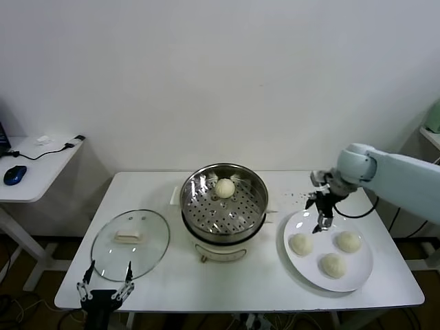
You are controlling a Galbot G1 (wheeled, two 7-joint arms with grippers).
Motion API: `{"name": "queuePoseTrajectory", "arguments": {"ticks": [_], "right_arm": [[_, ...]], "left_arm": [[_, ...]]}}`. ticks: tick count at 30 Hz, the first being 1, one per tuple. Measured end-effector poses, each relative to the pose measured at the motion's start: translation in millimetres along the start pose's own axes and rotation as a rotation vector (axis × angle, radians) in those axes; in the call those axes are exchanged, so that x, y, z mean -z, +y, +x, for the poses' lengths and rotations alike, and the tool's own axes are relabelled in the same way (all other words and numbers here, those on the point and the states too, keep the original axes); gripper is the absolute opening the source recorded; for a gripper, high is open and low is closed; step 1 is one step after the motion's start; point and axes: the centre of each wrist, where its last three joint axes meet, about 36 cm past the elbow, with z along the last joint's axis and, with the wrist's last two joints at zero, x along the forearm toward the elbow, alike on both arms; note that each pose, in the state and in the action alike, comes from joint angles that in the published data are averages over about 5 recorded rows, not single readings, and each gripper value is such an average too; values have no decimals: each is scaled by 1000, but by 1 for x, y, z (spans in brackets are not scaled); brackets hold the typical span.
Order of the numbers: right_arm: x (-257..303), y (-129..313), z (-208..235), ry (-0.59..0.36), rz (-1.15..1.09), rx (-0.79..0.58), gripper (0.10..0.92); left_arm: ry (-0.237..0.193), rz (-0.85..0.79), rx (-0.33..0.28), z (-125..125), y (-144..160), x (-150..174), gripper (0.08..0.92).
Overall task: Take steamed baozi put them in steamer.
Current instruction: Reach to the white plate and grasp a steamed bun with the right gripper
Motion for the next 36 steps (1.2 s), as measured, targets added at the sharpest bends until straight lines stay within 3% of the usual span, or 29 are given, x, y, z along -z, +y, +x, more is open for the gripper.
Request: {"name": "queuePoseTrajectory", "arguments": {"ticks": [22,30,36], "right_arm": [[8,-1,-75,33,-4,28,821],[13,-4,-79,30,1,30,692],[11,-4,-79,27,-6,32,640]], "left_arm": [[24,-6,0,1,-2,-11,823],[24,-7,0,1,-2,-12,823],[24,-7,0,1,-2,-12,823]]}}
